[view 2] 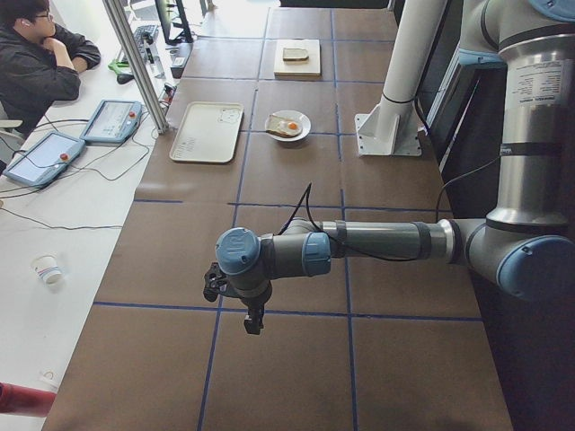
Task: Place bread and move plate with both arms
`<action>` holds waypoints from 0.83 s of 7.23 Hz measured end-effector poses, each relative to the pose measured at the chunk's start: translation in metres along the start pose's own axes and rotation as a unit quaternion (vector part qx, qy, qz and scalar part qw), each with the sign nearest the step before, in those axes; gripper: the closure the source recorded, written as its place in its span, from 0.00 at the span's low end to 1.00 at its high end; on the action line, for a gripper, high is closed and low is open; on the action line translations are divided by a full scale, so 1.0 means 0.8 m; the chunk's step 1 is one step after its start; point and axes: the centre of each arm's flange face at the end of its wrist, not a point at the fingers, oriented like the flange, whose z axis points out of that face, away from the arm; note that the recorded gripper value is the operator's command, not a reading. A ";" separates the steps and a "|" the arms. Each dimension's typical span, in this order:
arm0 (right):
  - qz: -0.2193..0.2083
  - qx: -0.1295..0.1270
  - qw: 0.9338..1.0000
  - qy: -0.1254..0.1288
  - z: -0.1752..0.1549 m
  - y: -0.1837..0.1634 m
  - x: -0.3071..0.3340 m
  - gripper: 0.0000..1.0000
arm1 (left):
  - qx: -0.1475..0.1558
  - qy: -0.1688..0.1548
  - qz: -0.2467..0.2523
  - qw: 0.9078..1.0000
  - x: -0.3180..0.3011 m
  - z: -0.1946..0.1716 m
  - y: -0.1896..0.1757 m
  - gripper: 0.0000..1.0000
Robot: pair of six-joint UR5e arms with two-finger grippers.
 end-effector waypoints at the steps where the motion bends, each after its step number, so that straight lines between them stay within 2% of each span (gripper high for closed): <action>1: 0.023 0.014 1.000 -0.012 0.020 0.010 -0.024 0.00 | 0.001 0.000 0.000 1.000 0.001 -0.001 0.000 0.00; 3: 0.053 0.035 0.997 -0.037 0.072 0.045 -0.077 0.00 | 0.001 0.001 0.000 1.000 0.000 0.000 0.000 0.00; 4: 0.057 0.032 0.997 -0.040 0.095 0.057 -0.099 0.00 | 0.001 0.001 0.000 1.000 0.000 0.000 0.000 0.00; 6: 0.040 0.022 0.999 -0.022 0.136 0.068 -0.131 0.00 | 0.001 0.000 -0.001 1.000 0.000 0.001 0.001 0.00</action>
